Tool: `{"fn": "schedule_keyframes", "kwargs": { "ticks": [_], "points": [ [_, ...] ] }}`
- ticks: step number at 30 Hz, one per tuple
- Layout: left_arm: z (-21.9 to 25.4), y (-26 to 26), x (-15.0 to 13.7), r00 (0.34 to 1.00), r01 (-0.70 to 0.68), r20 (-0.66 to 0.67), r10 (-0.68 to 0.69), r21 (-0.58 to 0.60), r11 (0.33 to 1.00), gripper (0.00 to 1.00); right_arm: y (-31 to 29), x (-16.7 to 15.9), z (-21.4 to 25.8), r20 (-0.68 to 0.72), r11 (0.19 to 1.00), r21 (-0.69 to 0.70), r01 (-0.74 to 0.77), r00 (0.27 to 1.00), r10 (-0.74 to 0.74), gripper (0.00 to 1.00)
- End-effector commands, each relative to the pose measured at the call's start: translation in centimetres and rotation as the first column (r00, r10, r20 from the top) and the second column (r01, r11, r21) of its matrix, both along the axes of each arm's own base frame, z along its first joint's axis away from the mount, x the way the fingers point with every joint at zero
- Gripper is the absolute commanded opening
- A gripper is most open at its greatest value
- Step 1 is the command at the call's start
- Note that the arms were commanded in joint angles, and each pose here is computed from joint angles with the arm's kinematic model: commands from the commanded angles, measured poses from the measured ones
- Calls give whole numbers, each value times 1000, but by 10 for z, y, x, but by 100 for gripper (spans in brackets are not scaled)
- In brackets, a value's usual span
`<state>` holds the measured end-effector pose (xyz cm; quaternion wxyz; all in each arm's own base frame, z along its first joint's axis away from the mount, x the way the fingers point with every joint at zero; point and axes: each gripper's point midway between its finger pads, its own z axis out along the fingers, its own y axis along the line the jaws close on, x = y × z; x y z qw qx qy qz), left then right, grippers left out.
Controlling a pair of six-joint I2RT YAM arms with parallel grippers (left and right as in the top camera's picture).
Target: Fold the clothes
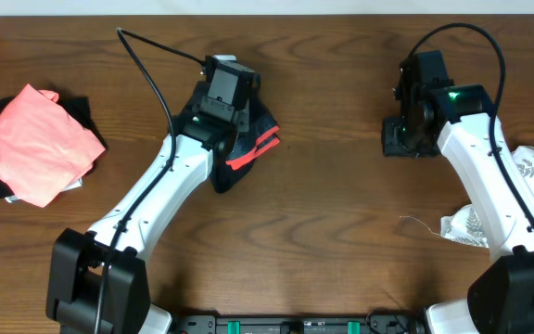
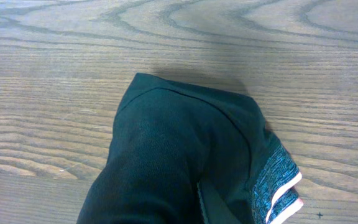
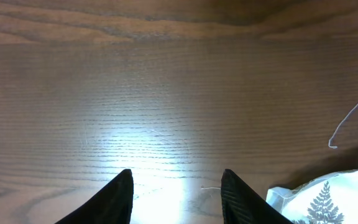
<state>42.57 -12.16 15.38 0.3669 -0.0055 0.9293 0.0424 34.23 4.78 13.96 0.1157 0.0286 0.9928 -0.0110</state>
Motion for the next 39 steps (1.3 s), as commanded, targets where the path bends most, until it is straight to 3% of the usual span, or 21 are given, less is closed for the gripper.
{"fn": "schedule_keyframes", "kwargs": {
  "ticks": [1,12,16,20,28,33,36,39],
  "points": [
    [-3,4,1,1000,-10,-2,10,31,999,13,2,-1,2,2,1000,9,-15,1000,15,44],
    [-4,5,-1,1000,-9,-11,10,35,999,17,9,-2,2,-4,998,46,-35,999,36,45],
    [-4,5,-1,1000,-9,-10,10,34,999,49,9,-3,2,-4,998,49,-40,999,40,45],
    [0,5,-1,1000,-9,-2,9,31,999,58,9,-2,2,-4,998,49,-40,999,41,45],
    [31,15,-7,999,-6,52,5,30,1000,64,9,-2,2,-2,998,49,-41,999,41,45],
    [15,54,-22,988,-145,-46,145,17,989,65,9,-2,2,-1,998,49,-41,999,41,46],
    [3,78,-27,965,-243,-109,237,-48,969,66,9,-1,2,1,998,49,-41,999,41,46],
    [-3,84,-26,962,-244,-169,216,-173,954,66,9,-1,2,2,998,50,-41,999,41,46]
  ]
}}
